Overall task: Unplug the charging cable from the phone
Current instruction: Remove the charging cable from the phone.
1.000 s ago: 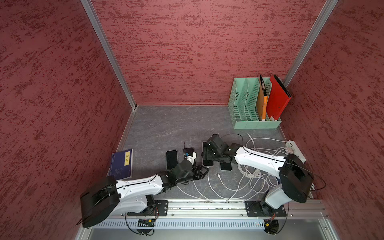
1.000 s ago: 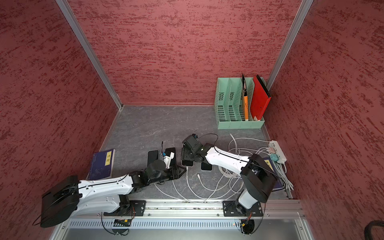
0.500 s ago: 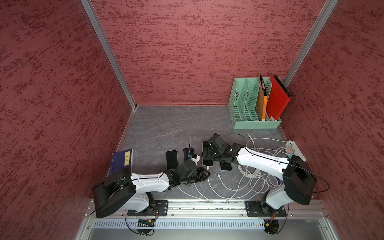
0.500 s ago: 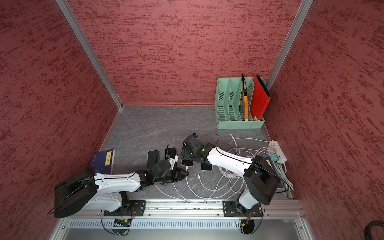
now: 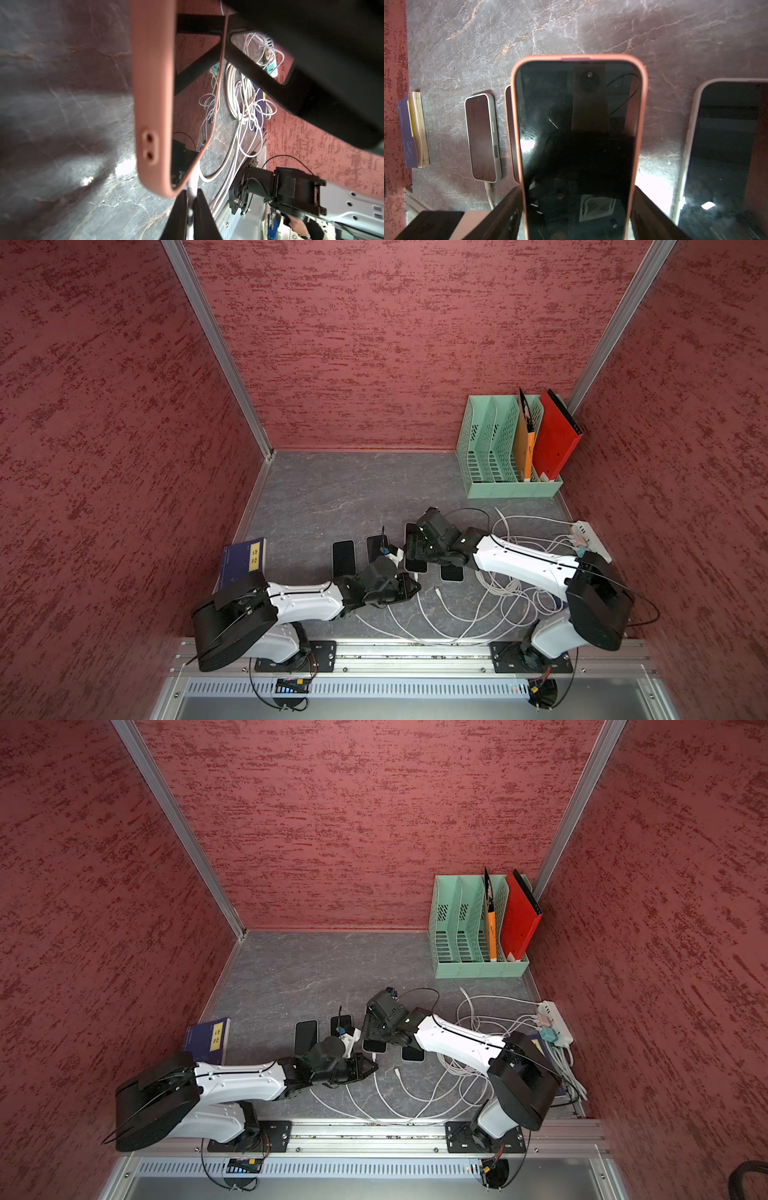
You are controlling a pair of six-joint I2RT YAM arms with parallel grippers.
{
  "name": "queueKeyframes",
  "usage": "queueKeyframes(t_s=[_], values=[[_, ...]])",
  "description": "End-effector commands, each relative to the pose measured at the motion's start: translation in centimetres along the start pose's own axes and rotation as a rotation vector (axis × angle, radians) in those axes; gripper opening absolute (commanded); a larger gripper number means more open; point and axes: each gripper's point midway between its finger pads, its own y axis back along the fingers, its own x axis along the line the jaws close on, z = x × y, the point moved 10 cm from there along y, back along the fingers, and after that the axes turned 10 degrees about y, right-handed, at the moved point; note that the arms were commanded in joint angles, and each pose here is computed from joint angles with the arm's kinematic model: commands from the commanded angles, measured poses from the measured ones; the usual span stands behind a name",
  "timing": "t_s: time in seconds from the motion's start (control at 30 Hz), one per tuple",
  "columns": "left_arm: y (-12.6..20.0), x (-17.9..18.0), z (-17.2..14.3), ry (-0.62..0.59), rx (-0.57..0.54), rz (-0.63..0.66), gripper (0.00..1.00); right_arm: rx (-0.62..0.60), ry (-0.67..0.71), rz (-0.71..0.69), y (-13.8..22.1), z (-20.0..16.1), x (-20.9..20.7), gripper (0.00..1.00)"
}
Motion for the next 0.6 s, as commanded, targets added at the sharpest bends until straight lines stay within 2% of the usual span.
queueKeyframes(t_s=[0.0, 0.2, 0.57], values=[[-0.05, -0.78, 0.26, -0.015, -0.007, -0.021, 0.12, -0.07, -0.019, 0.046, 1.11, 0.98, 0.48, 0.27], [0.03, -0.82, 0.17, -0.019, -0.008, -0.012, 0.0, -0.076, -0.023, 0.05, 1.21, 1.08, 0.55, 0.27], [0.43, -1.45, -0.05, -0.085, -0.012, 0.025, 0.0, -0.091, -0.021, 0.043, 1.67, 1.27, 0.54, 0.27]])
